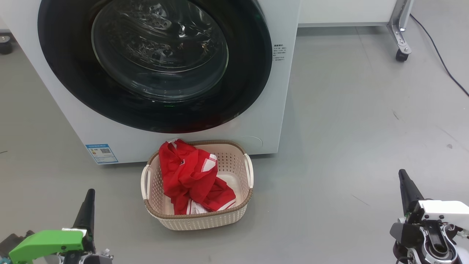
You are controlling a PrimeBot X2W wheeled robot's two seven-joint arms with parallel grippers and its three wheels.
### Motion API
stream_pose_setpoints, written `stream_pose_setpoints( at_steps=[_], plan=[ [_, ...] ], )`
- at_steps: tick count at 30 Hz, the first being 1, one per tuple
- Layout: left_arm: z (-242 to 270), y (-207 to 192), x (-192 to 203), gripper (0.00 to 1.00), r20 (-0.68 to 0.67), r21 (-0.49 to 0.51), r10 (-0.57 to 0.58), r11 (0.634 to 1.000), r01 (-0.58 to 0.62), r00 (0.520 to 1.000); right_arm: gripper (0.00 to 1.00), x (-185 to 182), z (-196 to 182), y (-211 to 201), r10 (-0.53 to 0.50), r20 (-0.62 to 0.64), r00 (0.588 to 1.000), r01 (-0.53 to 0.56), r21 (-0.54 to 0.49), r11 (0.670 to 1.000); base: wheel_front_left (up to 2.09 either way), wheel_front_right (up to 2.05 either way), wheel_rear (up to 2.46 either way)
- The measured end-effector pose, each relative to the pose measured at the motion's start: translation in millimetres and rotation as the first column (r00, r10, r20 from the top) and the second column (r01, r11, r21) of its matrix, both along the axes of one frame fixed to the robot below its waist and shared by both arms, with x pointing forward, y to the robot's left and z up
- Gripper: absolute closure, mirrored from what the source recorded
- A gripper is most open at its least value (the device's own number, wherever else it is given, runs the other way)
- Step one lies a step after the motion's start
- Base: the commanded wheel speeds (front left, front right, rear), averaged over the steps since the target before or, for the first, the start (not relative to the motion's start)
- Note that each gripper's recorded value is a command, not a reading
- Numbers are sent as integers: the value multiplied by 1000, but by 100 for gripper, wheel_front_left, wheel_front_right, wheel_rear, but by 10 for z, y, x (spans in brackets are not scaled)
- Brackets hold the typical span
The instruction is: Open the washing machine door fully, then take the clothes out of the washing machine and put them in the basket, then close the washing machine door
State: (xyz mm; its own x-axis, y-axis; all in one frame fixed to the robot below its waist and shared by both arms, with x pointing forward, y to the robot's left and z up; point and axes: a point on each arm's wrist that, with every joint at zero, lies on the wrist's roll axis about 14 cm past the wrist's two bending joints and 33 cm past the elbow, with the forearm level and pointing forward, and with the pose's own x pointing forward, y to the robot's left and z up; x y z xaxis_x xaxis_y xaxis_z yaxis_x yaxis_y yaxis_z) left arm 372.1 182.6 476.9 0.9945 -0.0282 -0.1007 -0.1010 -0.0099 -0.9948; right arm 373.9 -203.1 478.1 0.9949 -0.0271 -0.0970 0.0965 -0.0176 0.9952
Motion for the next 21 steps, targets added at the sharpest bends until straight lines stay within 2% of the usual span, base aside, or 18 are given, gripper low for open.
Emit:
stream_pose_setpoints(
  at_steps=[21],
  plan=[
    [-14,11,-4,100,0,0,2,1000,-2,1000,100,-3,-14,-5,-2,-4,1000,2,0,1000,0,0,0]
  ],
)
